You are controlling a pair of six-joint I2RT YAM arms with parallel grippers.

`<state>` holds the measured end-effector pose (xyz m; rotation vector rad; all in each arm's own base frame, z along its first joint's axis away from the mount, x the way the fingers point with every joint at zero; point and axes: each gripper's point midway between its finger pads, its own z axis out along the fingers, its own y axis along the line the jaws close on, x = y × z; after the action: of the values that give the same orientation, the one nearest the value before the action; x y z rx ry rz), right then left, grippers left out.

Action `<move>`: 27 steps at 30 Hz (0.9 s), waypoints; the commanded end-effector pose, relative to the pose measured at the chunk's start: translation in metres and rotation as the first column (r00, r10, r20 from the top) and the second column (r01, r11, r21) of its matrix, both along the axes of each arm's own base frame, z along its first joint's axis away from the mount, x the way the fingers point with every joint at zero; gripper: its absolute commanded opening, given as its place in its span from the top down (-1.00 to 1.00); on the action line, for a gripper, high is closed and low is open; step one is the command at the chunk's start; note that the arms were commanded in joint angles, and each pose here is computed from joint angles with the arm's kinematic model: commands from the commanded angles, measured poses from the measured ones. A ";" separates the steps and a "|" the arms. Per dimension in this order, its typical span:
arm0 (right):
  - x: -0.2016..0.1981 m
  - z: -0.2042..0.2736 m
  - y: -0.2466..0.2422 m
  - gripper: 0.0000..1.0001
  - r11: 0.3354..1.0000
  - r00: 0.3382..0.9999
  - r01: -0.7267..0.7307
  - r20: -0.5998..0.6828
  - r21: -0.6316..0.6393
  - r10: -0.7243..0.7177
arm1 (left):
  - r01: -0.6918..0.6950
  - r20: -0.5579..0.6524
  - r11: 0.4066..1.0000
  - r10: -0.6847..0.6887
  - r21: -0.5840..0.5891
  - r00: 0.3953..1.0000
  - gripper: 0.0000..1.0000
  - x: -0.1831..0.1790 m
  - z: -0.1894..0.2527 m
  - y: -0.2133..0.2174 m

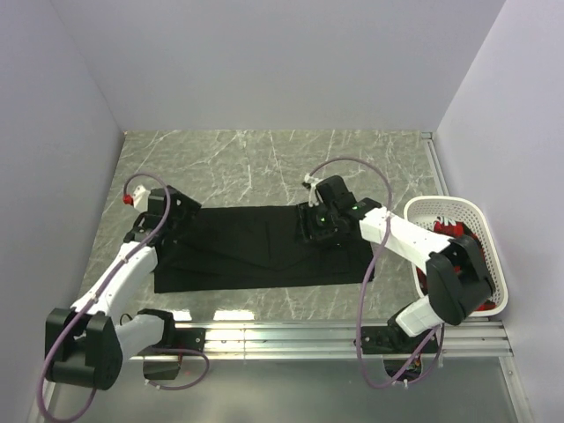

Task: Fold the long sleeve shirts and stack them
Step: Fold the shirt

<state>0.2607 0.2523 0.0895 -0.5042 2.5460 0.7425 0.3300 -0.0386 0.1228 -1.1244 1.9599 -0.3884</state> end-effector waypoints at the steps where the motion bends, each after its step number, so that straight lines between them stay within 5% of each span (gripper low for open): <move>1: 0.022 -0.010 -0.054 -0.21 0.950 0.973 0.216 0.132 -0.225 -0.190 | -0.021 -0.117 0.997 0.029 0.074 0.993 -0.70 -0.031 -0.020 0.005; 8: 0.018 -0.046 -0.068 -0.19 0.902 0.964 0.267 0.076 -0.339 -0.256 | 0.000 -0.234 0.998 0.014 0.063 0.972 -0.63 -0.046 -0.064 -0.005; 17: -0.012 -0.086 -0.049 -0.18 0.897 0.982 0.132 -0.065 -0.421 -0.175 | 0.060 -0.370 0.994 -0.021 0.095 0.929 -0.54 -0.015 -0.106 -0.015; 21: -0.032 -0.094 -0.031 -0.16 0.893 0.990 0.023 -0.114 -0.449 -0.083 | 0.098 -0.421 0.987 -0.037 0.125 0.907 -0.55 0.009 -0.121 -0.015; 27: -0.068 -0.091 0.030 -0.14 0.906 0.975 -0.173 -0.197 -0.386 0.103 | 0.177 -0.430 0.976 -0.106 0.129 0.897 -0.57 0.093 -0.124 -0.027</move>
<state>0.2373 0.2569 0.0151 -0.6345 2.7479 0.1975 0.4120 -0.0568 0.0290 -1.0760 2.2807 -0.0576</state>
